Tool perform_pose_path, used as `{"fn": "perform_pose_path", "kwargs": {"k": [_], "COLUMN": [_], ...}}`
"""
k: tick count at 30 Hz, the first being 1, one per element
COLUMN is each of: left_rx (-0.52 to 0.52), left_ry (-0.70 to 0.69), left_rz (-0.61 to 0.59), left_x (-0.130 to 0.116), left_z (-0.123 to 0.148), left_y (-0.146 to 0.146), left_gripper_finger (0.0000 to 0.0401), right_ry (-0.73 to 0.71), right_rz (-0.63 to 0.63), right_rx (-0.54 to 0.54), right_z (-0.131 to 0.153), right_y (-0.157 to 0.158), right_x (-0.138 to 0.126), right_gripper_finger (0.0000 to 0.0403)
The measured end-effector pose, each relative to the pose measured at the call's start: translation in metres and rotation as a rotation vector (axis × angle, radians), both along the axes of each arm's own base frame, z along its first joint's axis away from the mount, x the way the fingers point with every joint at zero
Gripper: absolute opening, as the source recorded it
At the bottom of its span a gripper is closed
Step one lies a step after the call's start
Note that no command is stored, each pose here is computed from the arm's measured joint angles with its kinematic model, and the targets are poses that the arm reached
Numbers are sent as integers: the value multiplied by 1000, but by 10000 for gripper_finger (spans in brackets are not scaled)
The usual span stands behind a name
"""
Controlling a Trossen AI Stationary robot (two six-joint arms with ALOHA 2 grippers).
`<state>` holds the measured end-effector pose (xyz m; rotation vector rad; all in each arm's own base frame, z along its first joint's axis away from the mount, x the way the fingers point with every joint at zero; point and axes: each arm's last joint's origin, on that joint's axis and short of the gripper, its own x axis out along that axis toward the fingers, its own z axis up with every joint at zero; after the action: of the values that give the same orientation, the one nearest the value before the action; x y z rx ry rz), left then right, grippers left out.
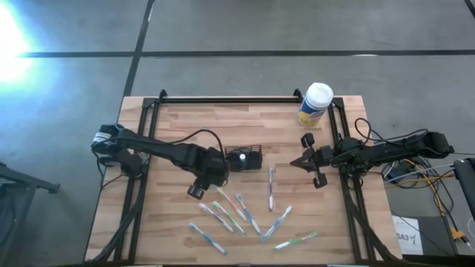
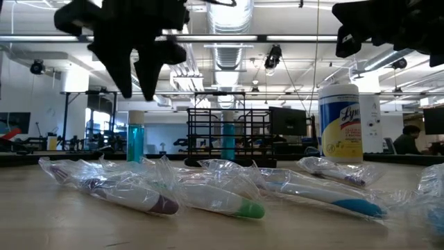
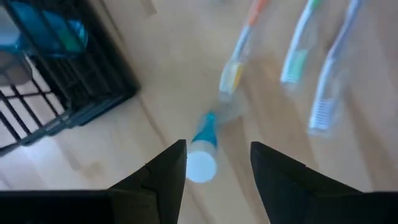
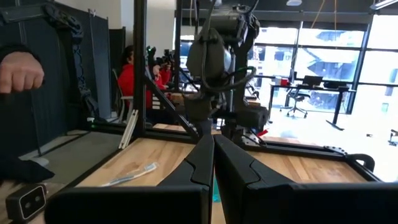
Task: Pick & Place toothbrushing station
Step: Put the blue mouthwash into the black wire organizer
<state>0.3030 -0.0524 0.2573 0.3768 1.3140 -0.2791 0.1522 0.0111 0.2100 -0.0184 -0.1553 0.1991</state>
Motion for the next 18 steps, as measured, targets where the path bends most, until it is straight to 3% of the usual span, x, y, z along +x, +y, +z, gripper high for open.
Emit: {"fn": "perform_pose_path", "kwargs": {"k": [4,18], "left_rx": [58,61], "left_ry": [18,53], "left_rz": [14,8], "left_x": [-3,-8], "left_z": [-9,-21], "left_y": [4,5], "left_gripper_finger": [184,184], "right_ry": [1,2], "right_rz": [0,0], "right_rx": [-1,2], "right_z": [0,-1], "right_y": [0,0], "right_x": [0,0], "right_gripper_finger": [8,8]}}
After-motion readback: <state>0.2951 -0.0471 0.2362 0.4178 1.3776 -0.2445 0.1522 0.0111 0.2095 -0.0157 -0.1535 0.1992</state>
